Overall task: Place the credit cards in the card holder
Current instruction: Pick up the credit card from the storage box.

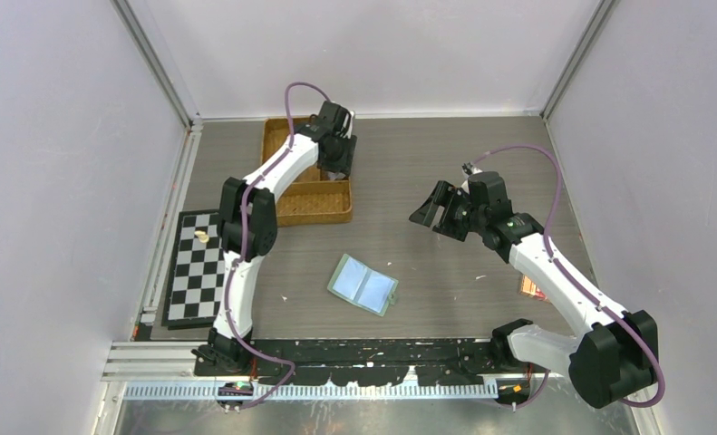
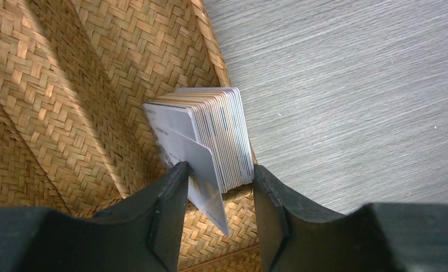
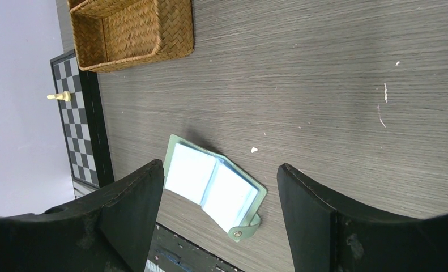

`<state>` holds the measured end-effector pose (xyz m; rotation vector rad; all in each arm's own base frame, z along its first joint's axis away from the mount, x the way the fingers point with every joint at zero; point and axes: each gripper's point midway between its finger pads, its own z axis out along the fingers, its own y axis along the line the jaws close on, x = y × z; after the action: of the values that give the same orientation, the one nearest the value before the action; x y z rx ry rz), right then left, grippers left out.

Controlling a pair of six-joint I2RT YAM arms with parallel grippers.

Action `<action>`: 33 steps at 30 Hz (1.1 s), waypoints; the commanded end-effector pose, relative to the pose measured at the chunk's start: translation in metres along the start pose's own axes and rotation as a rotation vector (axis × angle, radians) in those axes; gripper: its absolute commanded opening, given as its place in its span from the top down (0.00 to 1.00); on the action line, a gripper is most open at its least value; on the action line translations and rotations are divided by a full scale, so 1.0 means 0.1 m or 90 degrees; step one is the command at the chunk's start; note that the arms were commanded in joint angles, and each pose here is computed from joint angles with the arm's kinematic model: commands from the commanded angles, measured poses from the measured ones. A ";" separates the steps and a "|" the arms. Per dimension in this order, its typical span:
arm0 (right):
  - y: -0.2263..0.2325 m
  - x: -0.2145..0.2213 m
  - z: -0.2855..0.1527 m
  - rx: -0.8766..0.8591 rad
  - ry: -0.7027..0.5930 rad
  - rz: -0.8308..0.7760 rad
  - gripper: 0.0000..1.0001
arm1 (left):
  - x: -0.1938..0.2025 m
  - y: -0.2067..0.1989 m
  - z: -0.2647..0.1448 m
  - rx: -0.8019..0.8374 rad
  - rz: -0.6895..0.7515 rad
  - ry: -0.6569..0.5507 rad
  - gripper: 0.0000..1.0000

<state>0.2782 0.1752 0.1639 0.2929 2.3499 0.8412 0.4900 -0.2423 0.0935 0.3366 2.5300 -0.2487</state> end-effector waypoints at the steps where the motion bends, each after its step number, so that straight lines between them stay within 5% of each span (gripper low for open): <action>1: 0.09 -0.07 -0.02 -0.025 -0.016 0.000 0.22 | -0.17 -0.17 -0.34 0.042 0.004 -0.038 0.56; 21: 0.09 -0.06 -0.04 -0.025 -0.017 0.004 0.22 | -0.04 -0.29 -0.44 0.088 -0.002 -0.021 0.52; 33: 0.10 -0.06 -0.06 -0.029 -0.019 0.008 0.22 | -0.01 -0.27 -0.44 0.086 0.002 -0.018 0.68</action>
<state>0.2776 0.1750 0.1623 0.3200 2.3548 0.8476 0.4639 -0.2495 0.1019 0.3737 2.5547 -0.3632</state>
